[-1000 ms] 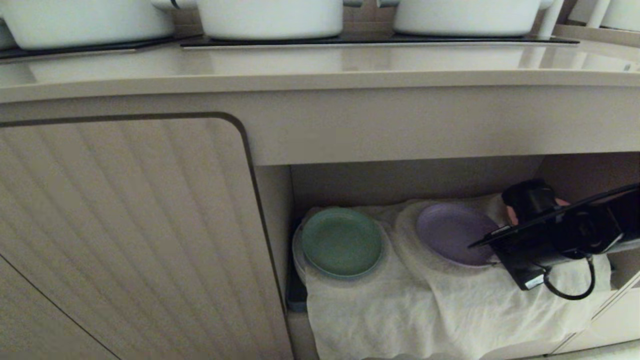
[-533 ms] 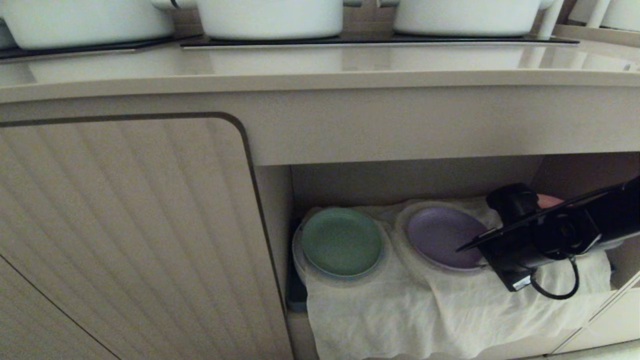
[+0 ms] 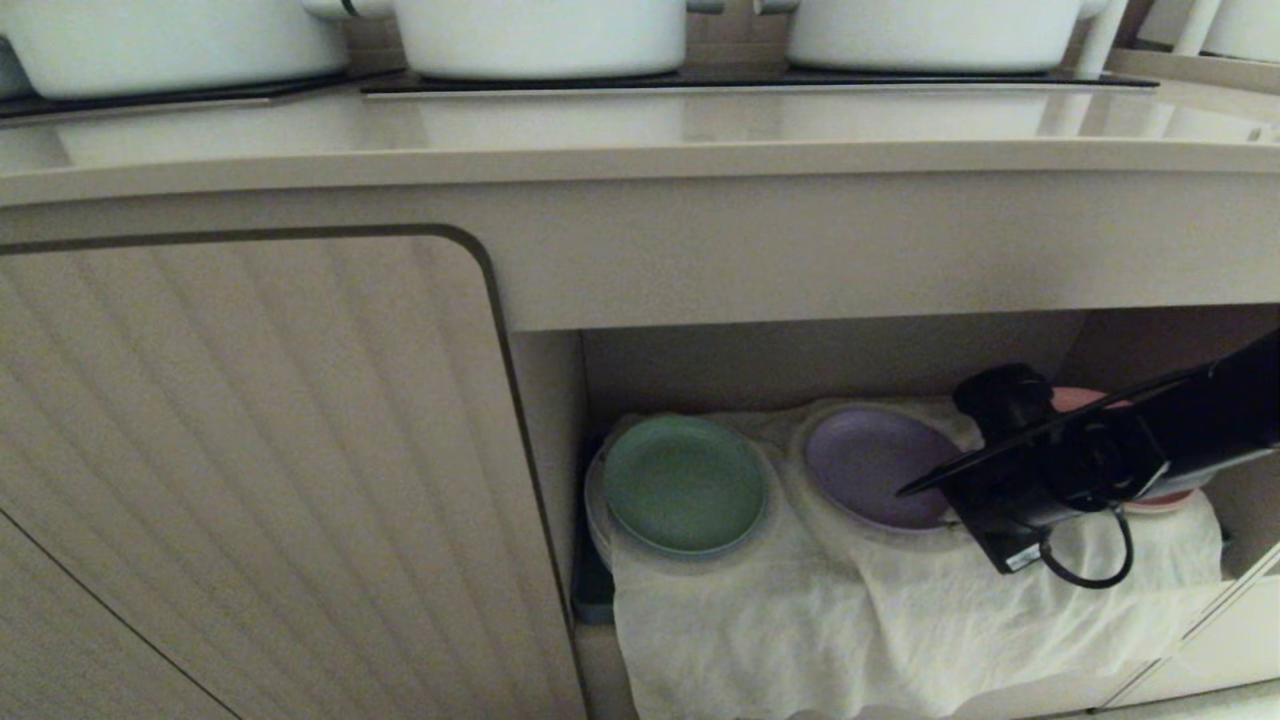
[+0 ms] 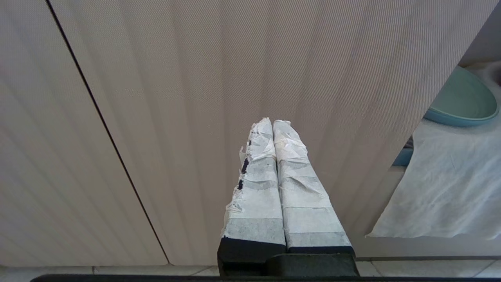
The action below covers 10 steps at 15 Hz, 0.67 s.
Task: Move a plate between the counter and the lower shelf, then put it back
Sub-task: Put the plate in the cupboard
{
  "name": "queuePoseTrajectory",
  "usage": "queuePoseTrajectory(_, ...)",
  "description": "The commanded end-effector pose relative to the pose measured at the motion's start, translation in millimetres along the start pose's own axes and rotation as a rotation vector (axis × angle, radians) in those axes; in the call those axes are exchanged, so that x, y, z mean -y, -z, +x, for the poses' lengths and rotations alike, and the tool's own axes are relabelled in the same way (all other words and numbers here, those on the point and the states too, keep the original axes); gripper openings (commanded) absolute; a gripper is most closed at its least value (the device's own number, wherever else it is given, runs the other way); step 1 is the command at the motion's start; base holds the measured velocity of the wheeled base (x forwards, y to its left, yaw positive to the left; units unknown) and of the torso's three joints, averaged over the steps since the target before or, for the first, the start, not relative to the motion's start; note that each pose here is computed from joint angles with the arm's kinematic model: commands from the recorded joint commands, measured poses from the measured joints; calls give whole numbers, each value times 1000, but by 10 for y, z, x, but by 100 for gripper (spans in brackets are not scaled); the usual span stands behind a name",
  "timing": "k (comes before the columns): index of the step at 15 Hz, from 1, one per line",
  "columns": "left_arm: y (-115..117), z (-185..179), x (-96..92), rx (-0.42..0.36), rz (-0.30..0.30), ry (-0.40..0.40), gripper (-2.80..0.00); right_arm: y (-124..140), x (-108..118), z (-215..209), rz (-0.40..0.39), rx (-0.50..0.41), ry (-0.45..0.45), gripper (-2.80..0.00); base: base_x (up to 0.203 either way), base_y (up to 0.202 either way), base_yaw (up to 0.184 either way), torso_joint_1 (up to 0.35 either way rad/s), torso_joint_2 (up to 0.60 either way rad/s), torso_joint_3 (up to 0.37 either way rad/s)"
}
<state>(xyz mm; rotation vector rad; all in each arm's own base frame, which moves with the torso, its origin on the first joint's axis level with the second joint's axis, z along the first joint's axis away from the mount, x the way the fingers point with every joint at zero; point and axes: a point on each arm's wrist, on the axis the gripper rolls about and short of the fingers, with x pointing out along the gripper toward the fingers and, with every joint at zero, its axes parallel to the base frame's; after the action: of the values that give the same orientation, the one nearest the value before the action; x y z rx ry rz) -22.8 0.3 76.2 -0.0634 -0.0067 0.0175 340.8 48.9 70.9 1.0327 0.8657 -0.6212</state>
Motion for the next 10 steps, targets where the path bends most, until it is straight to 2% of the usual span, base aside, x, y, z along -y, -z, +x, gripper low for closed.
queuePoseTrajectory(1, 1, 0, 0, 0, -1, -1, -280, 2, 17, 36, 7, 1, 13, -280, 0, 0, 0, 0, 0, 0)
queuePoseTrajectory(10, 0, 0, 0, 1, -1, -1, -280, -29, 48, 68, 15, 20, 33, -280, 0, 0, 0, 0, 0, 0)
